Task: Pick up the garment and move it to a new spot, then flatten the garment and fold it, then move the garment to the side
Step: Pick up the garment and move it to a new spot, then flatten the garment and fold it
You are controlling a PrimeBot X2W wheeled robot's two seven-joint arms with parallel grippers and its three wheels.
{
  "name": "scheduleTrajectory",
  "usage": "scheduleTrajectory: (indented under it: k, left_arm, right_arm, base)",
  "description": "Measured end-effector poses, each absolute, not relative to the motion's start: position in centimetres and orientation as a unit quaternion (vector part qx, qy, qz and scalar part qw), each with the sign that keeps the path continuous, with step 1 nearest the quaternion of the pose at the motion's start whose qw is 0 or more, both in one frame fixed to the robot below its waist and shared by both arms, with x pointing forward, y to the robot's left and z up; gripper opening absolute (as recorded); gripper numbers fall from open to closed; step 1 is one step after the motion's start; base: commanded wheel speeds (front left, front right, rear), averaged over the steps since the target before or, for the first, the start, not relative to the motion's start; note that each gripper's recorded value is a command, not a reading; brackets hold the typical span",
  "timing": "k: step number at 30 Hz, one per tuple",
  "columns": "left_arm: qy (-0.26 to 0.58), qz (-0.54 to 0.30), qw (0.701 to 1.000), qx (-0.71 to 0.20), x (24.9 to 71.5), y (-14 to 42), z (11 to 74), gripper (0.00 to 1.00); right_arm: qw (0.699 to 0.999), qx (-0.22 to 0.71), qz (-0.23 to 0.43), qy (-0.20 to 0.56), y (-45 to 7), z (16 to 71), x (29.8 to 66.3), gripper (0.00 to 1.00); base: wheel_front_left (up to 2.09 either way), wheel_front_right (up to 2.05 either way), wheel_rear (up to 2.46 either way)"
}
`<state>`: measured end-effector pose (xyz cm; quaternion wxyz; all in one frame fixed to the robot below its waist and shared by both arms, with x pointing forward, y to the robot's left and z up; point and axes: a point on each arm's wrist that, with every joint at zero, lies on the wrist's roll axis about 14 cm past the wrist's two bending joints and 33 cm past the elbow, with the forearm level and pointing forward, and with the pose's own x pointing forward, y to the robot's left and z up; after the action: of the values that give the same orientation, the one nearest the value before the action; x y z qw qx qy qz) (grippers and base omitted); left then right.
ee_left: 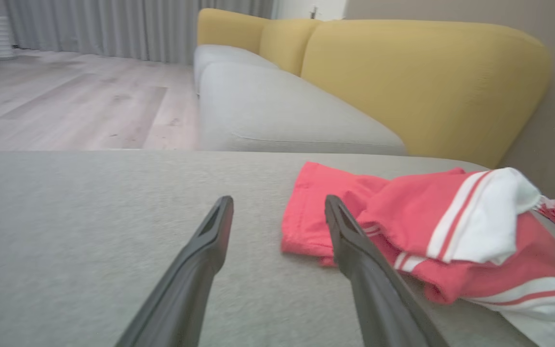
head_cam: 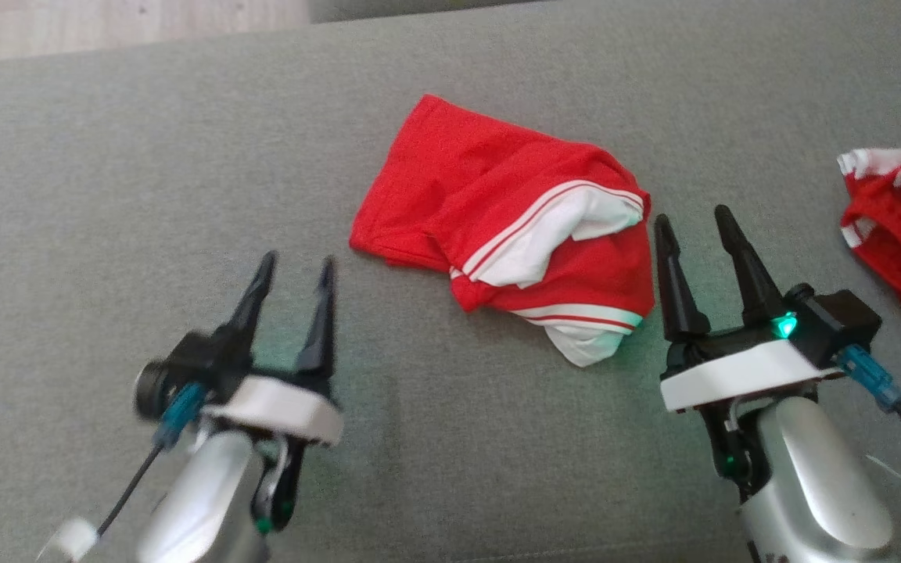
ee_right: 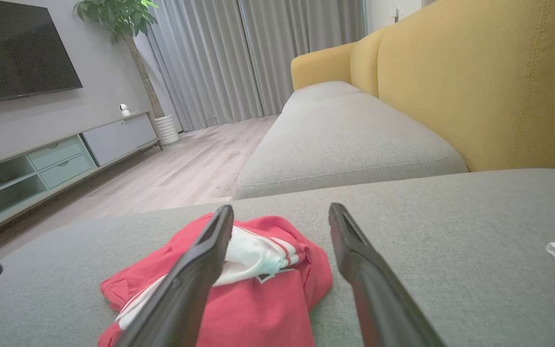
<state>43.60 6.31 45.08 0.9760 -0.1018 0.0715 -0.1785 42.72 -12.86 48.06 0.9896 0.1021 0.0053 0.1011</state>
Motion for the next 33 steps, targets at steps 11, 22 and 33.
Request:
scheduleTrajectory:
  k: [11,22,33]
  left_arm:
    - [0.075,-0.025,0.993,-0.085,37.6,15.9,43.8,1.0]
    - [0.077,0.012,0.994,-0.079,34.0,18.3,43.3,1.0]
    - [0.082,0.005,0.993,-0.086,33.8,18.1,43.0,1.0]
  right_arm:
    - [0.992,0.089,0.086,0.023,-13.7,47.2,40.1,1.0]
    - [0.991,0.091,0.095,0.037,-12.8,46.3,38.5,1.0]
    - [0.979,0.063,0.153,0.118,-9.2,41.6,36.4,1.0]
  base:
    - [0.0,0.0,0.0]
    - [0.0,0.0,0.0]
    - [0.0,0.0,0.0]
